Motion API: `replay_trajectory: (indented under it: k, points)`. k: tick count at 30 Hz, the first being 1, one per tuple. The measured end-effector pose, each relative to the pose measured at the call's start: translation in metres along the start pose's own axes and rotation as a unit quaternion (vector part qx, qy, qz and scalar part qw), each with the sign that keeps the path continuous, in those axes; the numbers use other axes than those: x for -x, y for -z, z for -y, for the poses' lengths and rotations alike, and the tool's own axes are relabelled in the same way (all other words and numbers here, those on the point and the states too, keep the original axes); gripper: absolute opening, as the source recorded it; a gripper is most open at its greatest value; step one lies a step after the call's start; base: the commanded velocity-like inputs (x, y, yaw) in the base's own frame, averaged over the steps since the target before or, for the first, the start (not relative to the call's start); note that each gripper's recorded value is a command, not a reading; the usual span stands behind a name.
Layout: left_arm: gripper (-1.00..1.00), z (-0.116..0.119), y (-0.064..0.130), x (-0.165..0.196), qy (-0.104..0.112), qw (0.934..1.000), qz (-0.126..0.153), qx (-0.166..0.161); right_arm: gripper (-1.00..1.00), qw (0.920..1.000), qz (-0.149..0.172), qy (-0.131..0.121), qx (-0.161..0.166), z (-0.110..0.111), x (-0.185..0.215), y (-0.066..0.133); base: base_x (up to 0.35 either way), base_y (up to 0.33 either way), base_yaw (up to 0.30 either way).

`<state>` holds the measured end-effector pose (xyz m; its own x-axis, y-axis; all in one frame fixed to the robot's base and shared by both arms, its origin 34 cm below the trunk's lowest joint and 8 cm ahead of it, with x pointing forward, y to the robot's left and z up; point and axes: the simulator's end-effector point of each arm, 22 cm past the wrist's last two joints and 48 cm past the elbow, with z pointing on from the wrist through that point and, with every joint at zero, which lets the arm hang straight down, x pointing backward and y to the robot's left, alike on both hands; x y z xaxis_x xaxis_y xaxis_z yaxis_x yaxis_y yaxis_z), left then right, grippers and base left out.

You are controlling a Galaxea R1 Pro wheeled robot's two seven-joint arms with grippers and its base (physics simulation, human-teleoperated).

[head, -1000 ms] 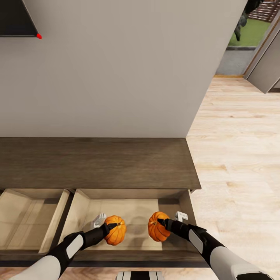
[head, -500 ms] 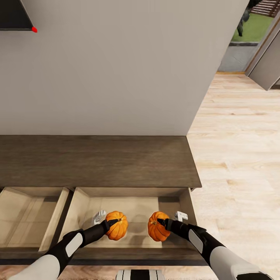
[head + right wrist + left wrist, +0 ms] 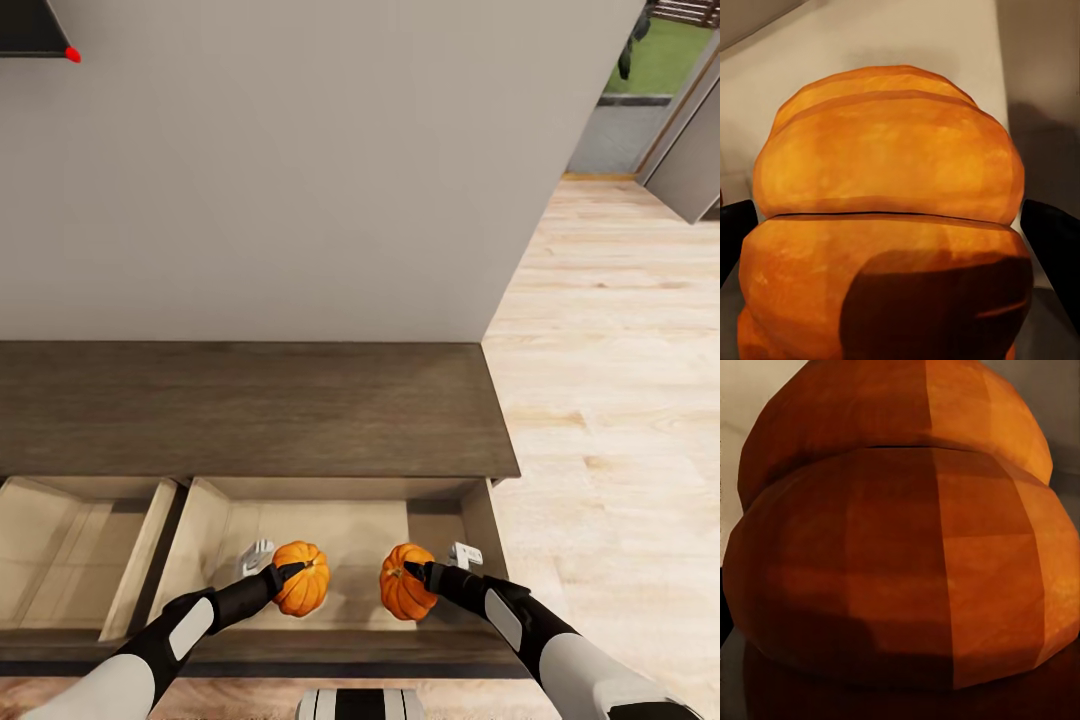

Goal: Place each of the two pumpkins and all three candles from the living room inside a cabinet in the living room (use any cabinet), then make sure every cabinet is closed, and position the cauldron so it is next to a table in the living room.

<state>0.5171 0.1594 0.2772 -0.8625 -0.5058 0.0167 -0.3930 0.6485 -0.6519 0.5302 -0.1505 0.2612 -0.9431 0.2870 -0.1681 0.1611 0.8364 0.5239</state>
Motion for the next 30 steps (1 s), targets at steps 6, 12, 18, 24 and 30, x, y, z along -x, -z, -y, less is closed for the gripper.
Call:
replay_trajectory:
  k: [6, 12, 18, 24, 30]
  points:
    - [-1.00, -0.003, -0.002, -0.003, 0.002, 1.0000, -0.003, 0.002, -1.00, 1.0000, -0.004, -0.002, 0.000, 0.002, -0.004, -0.002, 0.000, 0.000, 0.000]
    - [-1.00, -0.003, -0.004, -0.002, 0.002, 1.0000, -0.002, 0.000, -1.00, 1.0000, -0.008, -0.004, -0.001, 0.005, -0.008, -0.004, 0.000, 0.000, 0.000]
    - [-1.00, -0.006, -0.006, -0.005, 0.003, 1.0000, -0.006, 0.002, -1.00, 0.9999, -0.011, -0.006, -0.002, 0.007, -0.012, -0.006, 0.000, 0.000, 0.000]
    - [-1.00, -0.010, -0.008, -0.009, 0.006, 0.9999, -0.010, 0.004, -1.00, 0.9998, -0.015, -0.009, -0.003, 0.010, -0.016, -0.008, 0.000, 0.000, 0.000]
    - [-1.00, -0.013, -0.009, -0.011, 0.008, 0.9999, -0.012, 0.006, -1.00, 0.9998, -0.017, -0.011, -0.005, 0.012, -0.019, -0.010, 0.000, 0.000, 0.000]
